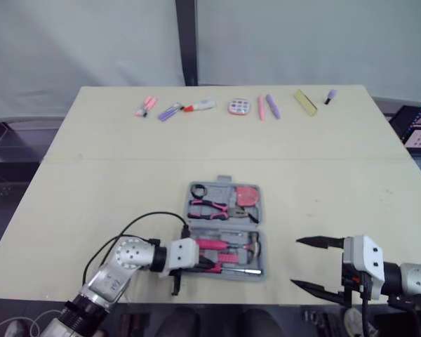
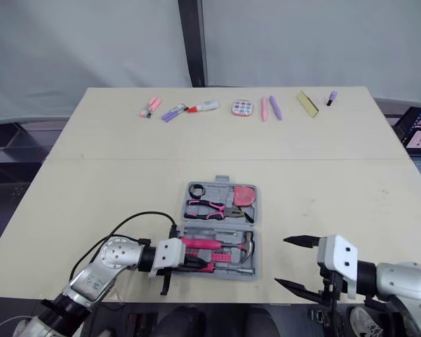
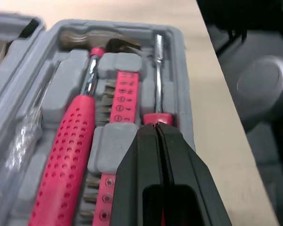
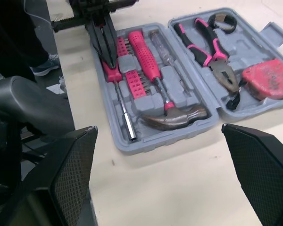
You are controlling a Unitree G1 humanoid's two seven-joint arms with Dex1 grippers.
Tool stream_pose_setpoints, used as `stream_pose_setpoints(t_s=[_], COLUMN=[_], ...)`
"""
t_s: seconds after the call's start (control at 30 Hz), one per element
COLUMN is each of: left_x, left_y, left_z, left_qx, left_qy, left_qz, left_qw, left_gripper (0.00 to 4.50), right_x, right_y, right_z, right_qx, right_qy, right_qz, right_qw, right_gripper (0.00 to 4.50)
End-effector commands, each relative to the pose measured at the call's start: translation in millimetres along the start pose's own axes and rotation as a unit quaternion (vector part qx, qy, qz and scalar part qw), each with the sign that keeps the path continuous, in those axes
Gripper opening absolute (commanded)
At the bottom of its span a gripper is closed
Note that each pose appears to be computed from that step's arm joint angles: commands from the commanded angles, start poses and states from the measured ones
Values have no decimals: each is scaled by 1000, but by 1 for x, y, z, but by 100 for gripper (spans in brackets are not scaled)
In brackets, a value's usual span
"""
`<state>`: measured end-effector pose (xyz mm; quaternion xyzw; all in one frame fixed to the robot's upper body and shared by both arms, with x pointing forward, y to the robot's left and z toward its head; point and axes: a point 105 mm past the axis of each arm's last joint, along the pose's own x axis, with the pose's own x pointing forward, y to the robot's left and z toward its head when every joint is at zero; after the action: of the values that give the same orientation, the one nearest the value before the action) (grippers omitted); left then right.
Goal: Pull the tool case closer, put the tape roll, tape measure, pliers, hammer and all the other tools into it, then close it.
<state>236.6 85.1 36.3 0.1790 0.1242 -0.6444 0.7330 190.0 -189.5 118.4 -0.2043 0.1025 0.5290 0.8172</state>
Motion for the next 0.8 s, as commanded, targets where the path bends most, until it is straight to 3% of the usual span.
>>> stream_pose_setpoints(t_s=[0.03, 0.27, 0.37, 0.6, 0.8], left_x=[-29, -84, -105, -132, -129], left_y=[22, 34, 30, 31, 32], left_z=[23, 41, 34, 11, 4], left_qx=[-36, -48, -59, -84, -94], left_qy=[-40, -40, -21, -4, -6], left_qz=[52, 105, 127, 187, 202], left_qw=[997, 993, 990, 979, 975], left_gripper=[7, 7, 0, 0, 0], right_x=[2, 6, 6, 3, 7], right_y=[-6, -19, -24, -27, -30], right_z=[11, 16, 17, 7, 3], right_qx=[-10, -8, 2, 11, 17], right_qy=[-20, -27, -41, -38, -35], right_qz=[-10, -35, -54, -80, -92], right_qw=[1000, 999, 998, 996, 995], right_gripper=[450, 450, 365, 7, 2])
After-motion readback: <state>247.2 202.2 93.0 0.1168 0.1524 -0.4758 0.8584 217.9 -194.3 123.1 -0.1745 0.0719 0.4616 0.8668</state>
